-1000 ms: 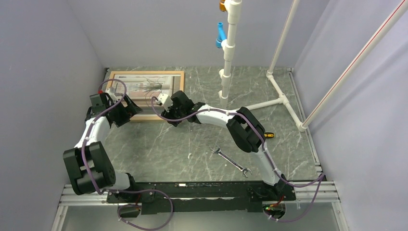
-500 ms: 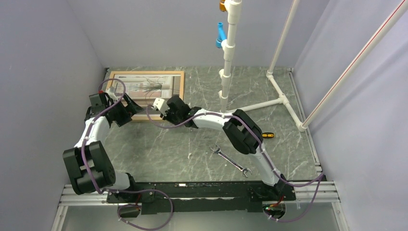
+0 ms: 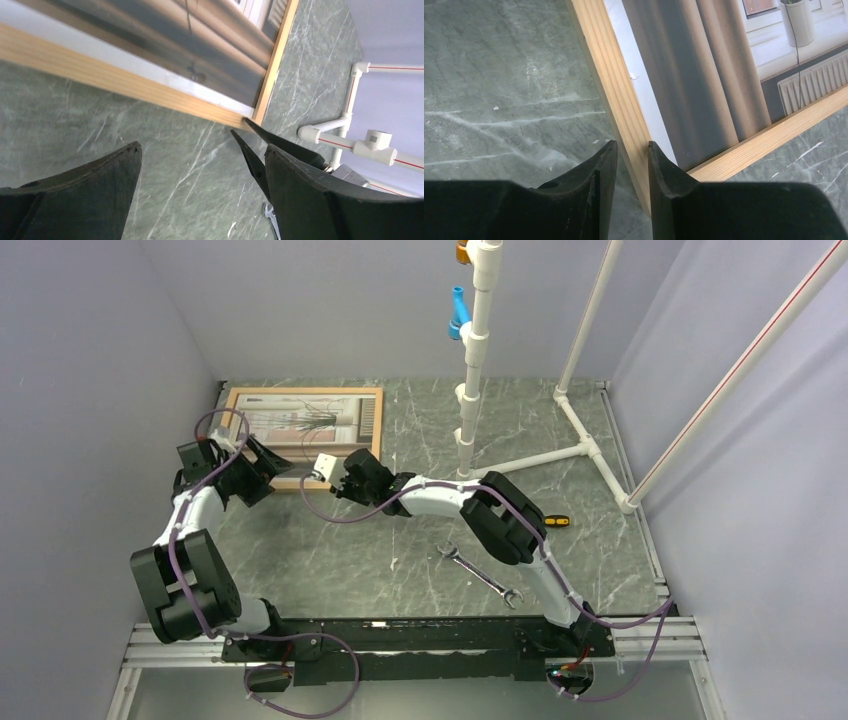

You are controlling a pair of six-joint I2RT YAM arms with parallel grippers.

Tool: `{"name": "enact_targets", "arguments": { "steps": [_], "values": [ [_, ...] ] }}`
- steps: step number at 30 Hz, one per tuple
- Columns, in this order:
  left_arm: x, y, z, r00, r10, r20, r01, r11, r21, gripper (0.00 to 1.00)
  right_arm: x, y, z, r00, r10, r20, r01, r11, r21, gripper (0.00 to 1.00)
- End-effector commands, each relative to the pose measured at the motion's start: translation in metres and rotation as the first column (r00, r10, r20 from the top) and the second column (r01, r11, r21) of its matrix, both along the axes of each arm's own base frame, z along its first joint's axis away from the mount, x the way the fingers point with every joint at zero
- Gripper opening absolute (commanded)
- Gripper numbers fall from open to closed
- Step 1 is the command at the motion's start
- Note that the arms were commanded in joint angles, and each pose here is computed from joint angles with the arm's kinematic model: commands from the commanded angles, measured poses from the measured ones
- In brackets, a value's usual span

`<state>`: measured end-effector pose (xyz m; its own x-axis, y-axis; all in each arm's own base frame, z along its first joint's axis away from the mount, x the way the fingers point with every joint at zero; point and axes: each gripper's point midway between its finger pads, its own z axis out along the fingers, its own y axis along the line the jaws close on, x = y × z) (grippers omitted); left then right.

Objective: Take the photo out of the frame

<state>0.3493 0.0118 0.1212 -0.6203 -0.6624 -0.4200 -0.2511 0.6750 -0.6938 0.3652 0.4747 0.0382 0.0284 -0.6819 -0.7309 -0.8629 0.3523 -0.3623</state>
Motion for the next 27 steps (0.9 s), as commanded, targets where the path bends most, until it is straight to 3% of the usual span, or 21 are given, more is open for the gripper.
{"name": "enact_targets", "arguments": {
  "steps": [1,5,11,19,24,27],
  "values": [
    [-0.011,-0.007,0.001,0.998,0.061,0.016,-0.058,0.991,-0.124,0.94,-0.012,-0.003,-0.018,0.999,0.041,-0.027,-0.043,0.998,-0.051,0.34],
    [-0.037,-0.016,-0.018,0.984,0.171,-0.048,-0.177,0.96,-0.216,0.93,-0.013,-0.001,-0.02,0.999,0.044,-0.023,-0.046,0.997,-0.065,0.33],
    [-0.067,-0.024,-0.028,0.939,0.316,-0.133,-0.342,0.892,-0.294,0.93,-0.024,0.001,-0.027,0.998,0.062,-0.026,-0.064,0.993,-0.104,0.0],
    [-0.084,-0.023,-0.029,0.885,0.445,-0.139,-0.464,0.815,-0.347,0.99,-0.062,0.004,0.003,0.983,0.077,-0.165,-0.079,0.997,-0.009,0.0],
    [-0.084,-0.021,-0.027,0.876,0.475,-0.081,-0.469,0.802,-0.37,0.99,-0.057,-0.009,0.014,0.992,0.025,-0.126,-0.022,1.0,0.022,0.0],
    [-0.085,-0.023,-0.025,0.882,0.465,-0.075,-0.459,0.813,-0.358,0.99,-0.033,-0.005,0.018,0.991,-0.017,-0.132,0.014,1.0,-0.024,0.2]
  ]
}}
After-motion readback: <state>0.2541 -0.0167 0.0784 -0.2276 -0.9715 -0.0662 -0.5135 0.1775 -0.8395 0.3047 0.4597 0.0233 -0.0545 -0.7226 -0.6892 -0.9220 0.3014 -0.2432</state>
